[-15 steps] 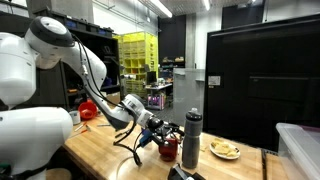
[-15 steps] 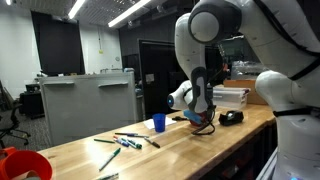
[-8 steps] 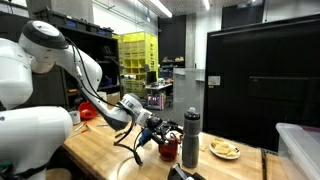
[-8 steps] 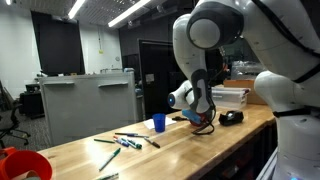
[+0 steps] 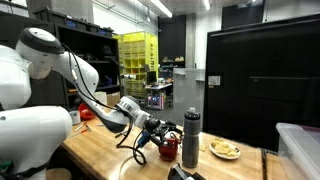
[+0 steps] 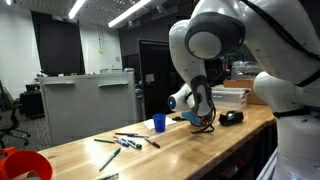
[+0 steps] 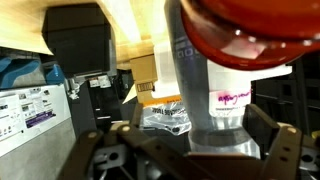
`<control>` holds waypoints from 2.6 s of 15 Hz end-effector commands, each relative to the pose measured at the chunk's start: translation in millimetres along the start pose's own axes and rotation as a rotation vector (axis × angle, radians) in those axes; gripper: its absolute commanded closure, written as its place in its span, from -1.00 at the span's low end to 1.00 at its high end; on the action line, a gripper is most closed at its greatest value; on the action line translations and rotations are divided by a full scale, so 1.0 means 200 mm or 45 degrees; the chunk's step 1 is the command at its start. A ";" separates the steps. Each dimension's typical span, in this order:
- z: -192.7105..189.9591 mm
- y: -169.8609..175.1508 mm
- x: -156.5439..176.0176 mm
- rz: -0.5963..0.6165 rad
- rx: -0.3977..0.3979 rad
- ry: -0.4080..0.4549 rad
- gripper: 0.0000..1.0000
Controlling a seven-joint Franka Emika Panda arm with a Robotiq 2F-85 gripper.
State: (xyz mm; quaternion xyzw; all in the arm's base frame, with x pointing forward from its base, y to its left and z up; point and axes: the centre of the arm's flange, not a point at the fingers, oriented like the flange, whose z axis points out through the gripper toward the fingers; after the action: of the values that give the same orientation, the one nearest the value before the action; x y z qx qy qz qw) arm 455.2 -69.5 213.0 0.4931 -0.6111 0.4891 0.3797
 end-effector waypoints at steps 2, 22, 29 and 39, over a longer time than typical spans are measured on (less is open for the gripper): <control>0.05 0.01 -0.04 0.018 0.014 0.030 -1.00; 0.26 -0.12 -0.01 0.058 -0.059 0.062 -1.00; 0.28 -0.15 0.01 0.072 -0.063 0.065 -1.00; 0.33 -0.20 -0.05 0.053 -0.082 0.084 -1.00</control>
State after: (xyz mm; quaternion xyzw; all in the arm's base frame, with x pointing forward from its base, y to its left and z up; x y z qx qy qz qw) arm 493.7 -126.8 204.7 0.4556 -0.6258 0.4937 0.3963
